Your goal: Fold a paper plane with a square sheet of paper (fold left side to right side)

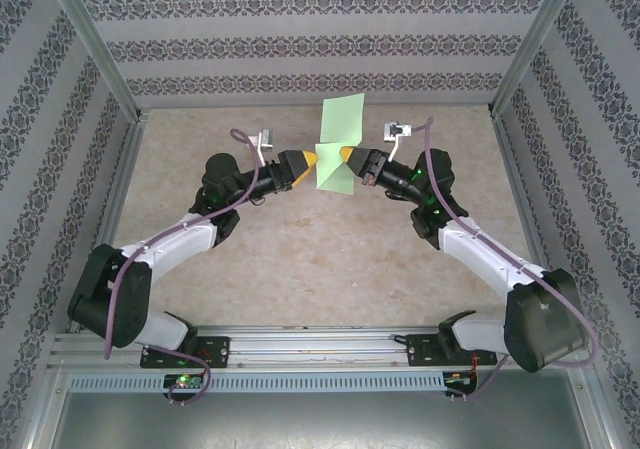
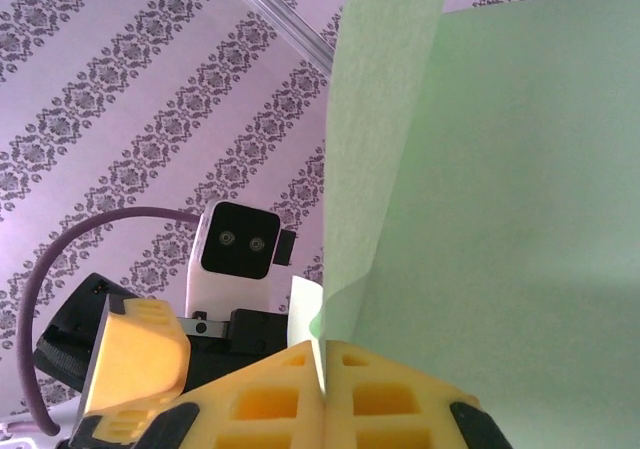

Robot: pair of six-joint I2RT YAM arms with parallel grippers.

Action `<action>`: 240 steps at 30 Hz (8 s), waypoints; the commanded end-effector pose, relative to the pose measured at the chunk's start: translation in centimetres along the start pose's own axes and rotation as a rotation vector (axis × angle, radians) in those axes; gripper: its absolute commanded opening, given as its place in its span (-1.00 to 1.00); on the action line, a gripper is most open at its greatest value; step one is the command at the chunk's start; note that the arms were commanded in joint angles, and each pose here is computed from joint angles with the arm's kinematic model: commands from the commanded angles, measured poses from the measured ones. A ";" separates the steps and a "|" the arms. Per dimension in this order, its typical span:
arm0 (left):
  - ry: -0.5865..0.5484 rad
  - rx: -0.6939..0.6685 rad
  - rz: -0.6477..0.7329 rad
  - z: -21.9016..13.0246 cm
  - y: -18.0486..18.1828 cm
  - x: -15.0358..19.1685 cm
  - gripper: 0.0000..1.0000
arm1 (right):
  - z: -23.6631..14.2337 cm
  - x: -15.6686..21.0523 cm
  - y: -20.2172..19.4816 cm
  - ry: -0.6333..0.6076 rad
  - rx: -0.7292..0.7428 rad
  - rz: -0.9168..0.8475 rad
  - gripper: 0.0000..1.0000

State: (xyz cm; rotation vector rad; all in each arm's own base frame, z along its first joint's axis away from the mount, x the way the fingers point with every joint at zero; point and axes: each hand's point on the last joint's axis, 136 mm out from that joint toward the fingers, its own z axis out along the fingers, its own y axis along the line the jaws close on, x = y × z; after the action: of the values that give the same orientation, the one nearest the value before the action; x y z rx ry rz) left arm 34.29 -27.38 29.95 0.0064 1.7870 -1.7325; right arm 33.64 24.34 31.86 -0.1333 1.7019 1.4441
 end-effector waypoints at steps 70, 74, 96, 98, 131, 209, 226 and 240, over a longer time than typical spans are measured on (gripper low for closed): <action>0.641 -1.722 0.775 -8.1 13.5 9.8 -1.00 | -22.0 3.9 -15.6 -0.046 1.089 -0.064 0.96; 0.691 -1.701 0.696 -7.1 15.7 12.3 -1.00 | -21.7 4.0 -15.8 -0.036 1.074 -0.056 0.96; 0.745 -1.198 0.219 2.6 18.5 19.4 -0.32 | -19.9 5.7 -17.0 0.093 0.988 0.064 0.95; 0.744 -1.140 0.177 3.5 18.3 19.8 -0.26 | -19.6 6.0 -17.2 0.117 0.978 0.084 0.95; 0.318 -0.800 0.000 -4.2 17.6 8.4 -0.24 | -2.4 20.1 -17.9 0.525 0.738 0.324 -1.00; 0.536 -0.772 -0.222 -4.4 21.6 14.2 -0.65 | -3.7 22.9 -20.5 0.803 0.680 0.171 -1.00; 0.417 -0.767 -0.393 -4.1 20.1 13.7 -1.00 | -5.0 17.9 -14.6 0.620 0.656 -0.296 0.02; 0.402 -0.758 -0.443 -4.1 20.0 14.1 -1.00 | -5.6 25.8 -10.3 0.715 0.629 -0.844 0.39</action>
State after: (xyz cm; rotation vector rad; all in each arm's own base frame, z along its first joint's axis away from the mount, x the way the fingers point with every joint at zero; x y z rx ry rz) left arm 29.46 -26.80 4.47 -0.4071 2.8561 -1.2147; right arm 19.86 27.92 7.03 -0.9456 2.2463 0.3512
